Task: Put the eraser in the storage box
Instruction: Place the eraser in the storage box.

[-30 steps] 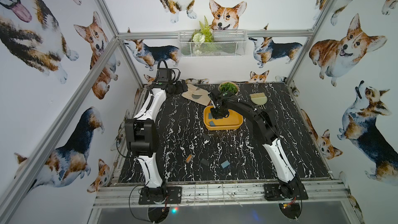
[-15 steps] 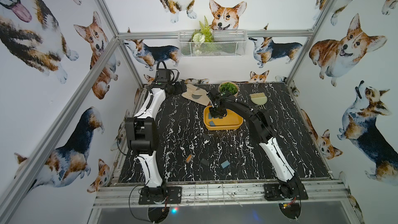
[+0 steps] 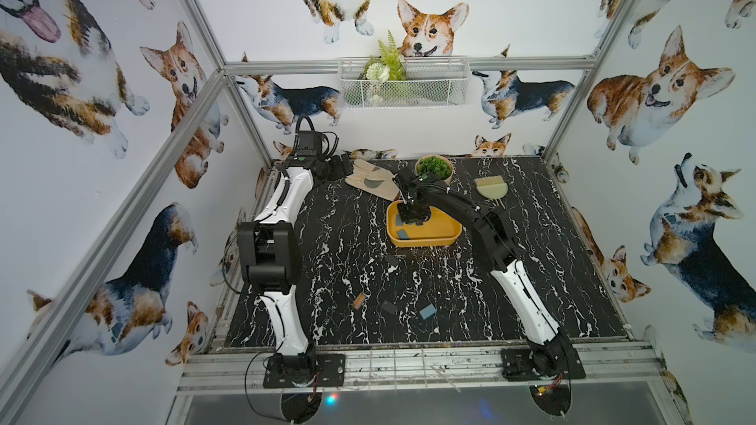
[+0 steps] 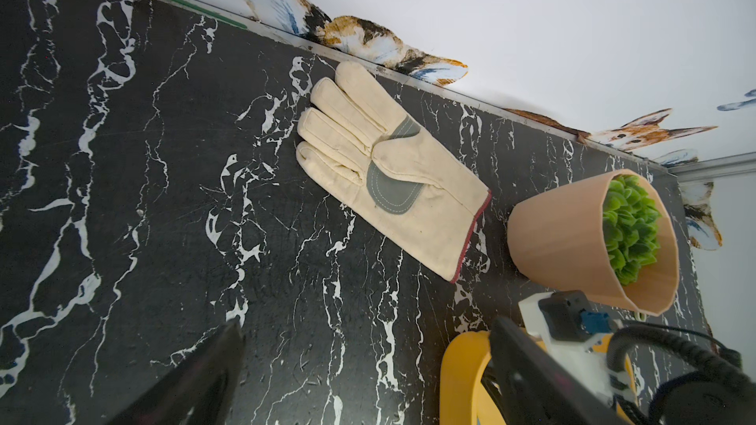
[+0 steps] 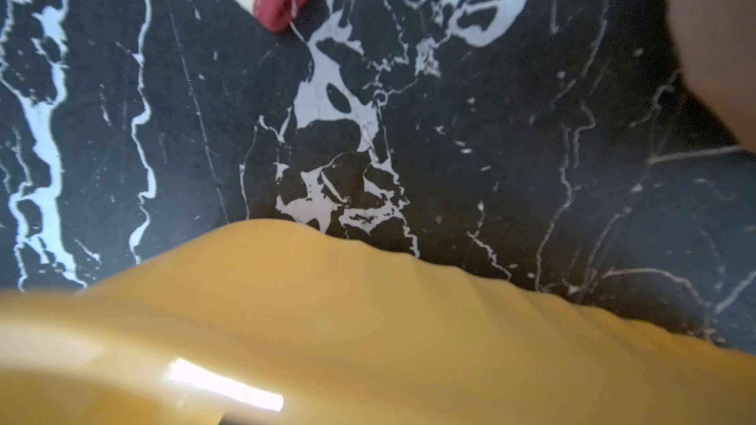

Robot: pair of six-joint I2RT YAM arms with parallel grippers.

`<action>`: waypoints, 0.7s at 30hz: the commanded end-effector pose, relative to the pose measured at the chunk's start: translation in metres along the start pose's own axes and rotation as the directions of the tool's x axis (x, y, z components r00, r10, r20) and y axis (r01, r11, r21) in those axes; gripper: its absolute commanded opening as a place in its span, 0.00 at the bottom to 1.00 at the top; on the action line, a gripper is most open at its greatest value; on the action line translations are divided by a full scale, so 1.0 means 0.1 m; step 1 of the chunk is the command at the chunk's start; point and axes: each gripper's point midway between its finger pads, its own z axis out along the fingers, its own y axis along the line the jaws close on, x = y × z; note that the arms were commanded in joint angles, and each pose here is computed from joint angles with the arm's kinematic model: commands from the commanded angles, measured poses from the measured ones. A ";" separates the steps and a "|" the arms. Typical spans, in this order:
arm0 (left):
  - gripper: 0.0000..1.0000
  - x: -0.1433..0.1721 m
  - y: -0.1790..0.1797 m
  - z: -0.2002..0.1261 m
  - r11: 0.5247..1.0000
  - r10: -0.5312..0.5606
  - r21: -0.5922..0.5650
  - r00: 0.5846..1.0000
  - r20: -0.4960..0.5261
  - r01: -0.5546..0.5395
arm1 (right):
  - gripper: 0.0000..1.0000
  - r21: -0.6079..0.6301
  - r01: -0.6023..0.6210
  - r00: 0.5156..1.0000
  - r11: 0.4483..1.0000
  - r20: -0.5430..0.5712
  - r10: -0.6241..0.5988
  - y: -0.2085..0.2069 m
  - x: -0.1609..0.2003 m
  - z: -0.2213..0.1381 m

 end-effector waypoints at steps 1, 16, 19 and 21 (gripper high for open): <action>0.96 0.00 0.01 -0.01 1.000 0.002 0.005 1.000 -0.001 -0.002 | 0.31 0.027 -0.015 1.000 1.000 -0.027 0.016 -0.06 0.06 0.05; 0.96 0.00 0.05 -0.05 1.000 -0.004 0.004 1.000 0.000 0.004 | 0.48 -0.021 0.000 1.000 1.000 0.023 0.001 0.06 -0.04 -0.16; 0.96 -0.01 0.05 -0.07 1.000 -0.003 0.004 1.000 0.006 0.003 | 0.50 -0.029 0.031 0.995 0.999 0.092 -0.028 0.15 -0.12 -0.36; 0.96 -0.02 0.04 -0.10 1.000 -0.003 0.005 1.000 0.011 0.003 | 0.53 -0.041 0.062 0.989 0.997 0.135 -0.056 0.24 -0.17 -0.52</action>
